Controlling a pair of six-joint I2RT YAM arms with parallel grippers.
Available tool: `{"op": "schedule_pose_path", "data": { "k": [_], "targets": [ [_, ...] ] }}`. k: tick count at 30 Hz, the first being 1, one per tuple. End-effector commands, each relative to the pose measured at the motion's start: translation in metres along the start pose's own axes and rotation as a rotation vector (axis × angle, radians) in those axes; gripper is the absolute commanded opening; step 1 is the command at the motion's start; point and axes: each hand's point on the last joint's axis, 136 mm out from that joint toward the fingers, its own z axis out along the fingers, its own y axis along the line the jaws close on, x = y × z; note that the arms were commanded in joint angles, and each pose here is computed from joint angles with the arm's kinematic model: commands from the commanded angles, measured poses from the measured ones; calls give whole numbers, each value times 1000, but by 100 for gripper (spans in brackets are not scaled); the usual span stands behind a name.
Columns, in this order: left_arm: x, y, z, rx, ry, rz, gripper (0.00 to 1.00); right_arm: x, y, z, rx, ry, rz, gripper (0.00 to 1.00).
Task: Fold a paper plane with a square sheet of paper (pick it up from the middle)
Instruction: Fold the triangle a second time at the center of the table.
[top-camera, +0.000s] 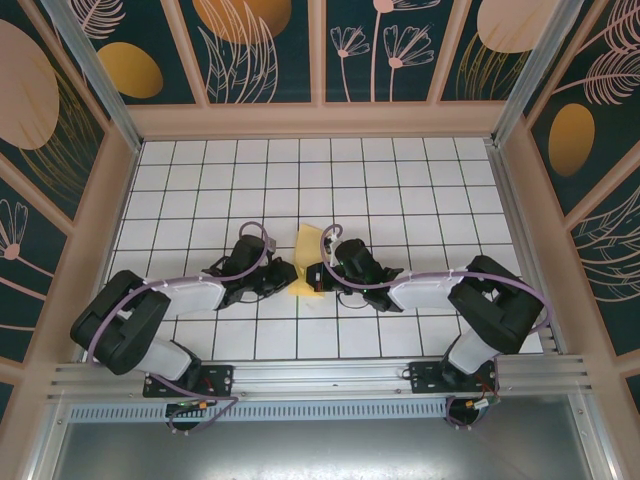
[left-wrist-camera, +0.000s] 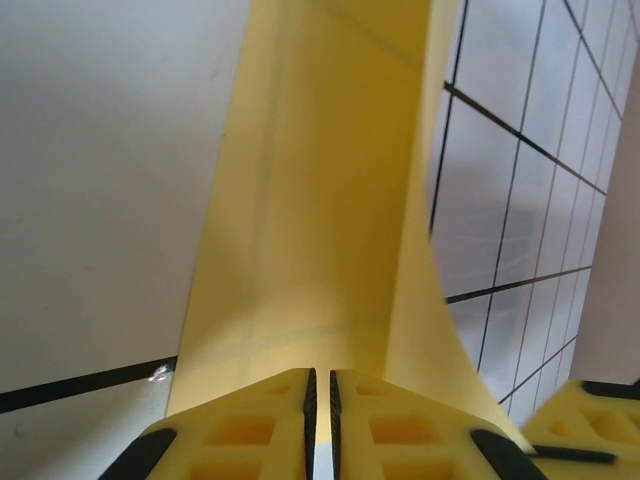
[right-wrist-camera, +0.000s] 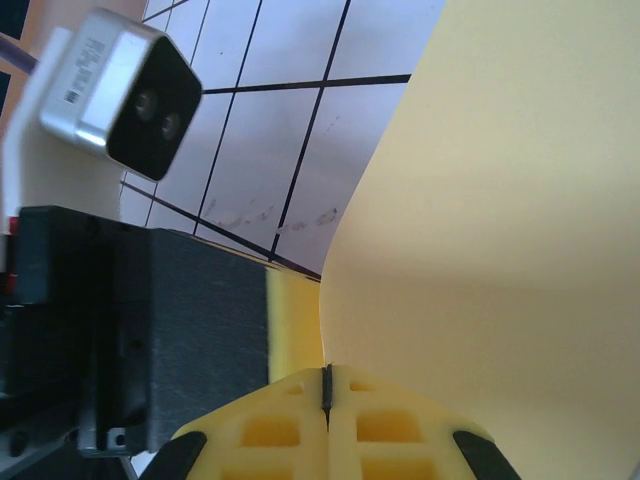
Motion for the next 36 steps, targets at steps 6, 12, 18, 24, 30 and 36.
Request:
{"op": "schedule_pose_path", "data": {
  "k": [6,12,18,24,30,36],
  "targets": [
    [2,0,8,9,18,1,15,-3,2,-1,-29,-13,10,0],
    [4,31,12,-131,15,4,13,-3,0,-2,-22,0,6,0],
    [7,57,13,-235,18,11,8,-5,-19,-9,24,18,-4,0],
    [4,63,10,-272,4,23,8,-9,-40,-14,57,42,-11,0],
    [2,62,11,-283,5,30,8,-12,-53,-5,85,87,-48,0],
    [1,63,9,-295,2,35,8,-12,-63,7,119,137,-89,0]
  ]
}}
